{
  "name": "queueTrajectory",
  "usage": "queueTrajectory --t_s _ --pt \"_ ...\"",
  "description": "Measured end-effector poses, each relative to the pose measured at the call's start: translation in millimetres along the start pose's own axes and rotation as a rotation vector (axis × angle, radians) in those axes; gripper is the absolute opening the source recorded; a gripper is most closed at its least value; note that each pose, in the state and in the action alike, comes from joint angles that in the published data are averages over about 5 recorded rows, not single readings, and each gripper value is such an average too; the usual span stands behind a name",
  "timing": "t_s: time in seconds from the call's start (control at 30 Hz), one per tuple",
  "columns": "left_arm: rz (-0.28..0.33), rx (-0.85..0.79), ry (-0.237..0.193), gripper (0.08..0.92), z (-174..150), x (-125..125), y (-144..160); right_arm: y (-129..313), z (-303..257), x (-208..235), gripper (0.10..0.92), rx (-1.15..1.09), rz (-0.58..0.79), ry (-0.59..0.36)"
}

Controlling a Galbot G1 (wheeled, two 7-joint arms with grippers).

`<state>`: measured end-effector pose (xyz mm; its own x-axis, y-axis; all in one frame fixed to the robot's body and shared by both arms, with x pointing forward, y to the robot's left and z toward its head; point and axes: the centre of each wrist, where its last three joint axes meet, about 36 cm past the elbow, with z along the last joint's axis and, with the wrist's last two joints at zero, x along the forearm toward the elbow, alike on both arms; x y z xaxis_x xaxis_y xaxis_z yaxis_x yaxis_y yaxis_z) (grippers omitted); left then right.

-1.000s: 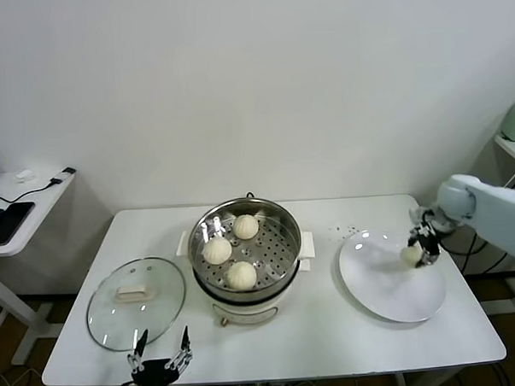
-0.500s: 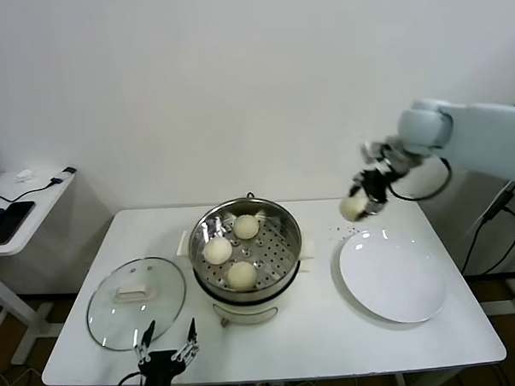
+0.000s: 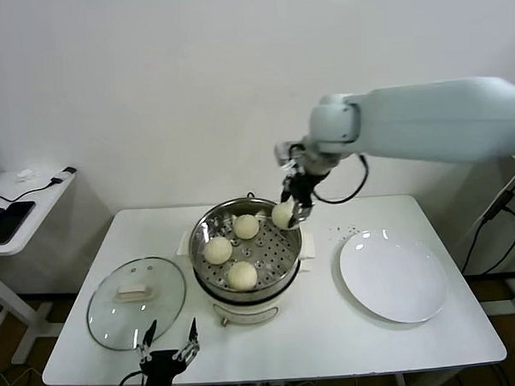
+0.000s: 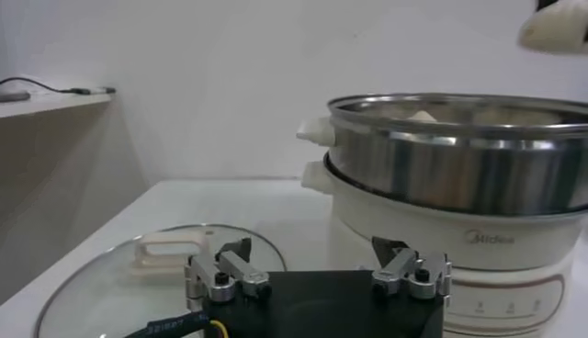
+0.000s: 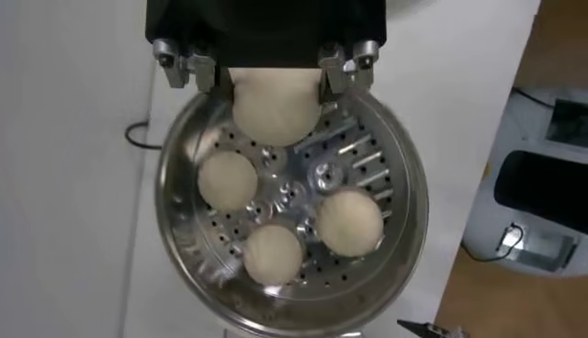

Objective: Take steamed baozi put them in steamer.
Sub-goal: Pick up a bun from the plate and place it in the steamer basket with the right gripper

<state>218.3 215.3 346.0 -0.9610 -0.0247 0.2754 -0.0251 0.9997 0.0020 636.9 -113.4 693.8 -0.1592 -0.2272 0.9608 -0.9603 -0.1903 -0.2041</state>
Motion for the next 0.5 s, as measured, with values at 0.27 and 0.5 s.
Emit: queueTrajectory --t_s 0.27,0.5 --pt "0.002 -0.005 0.006 0.823 4 -4 2 4 -17 -51 0.619 -0.018 -0.016 0.03" --pt "0.005 -0.008 0.007 0.823 5 -8 3 8 -21 -80 0.619 -0.015 -0.02 0.056"
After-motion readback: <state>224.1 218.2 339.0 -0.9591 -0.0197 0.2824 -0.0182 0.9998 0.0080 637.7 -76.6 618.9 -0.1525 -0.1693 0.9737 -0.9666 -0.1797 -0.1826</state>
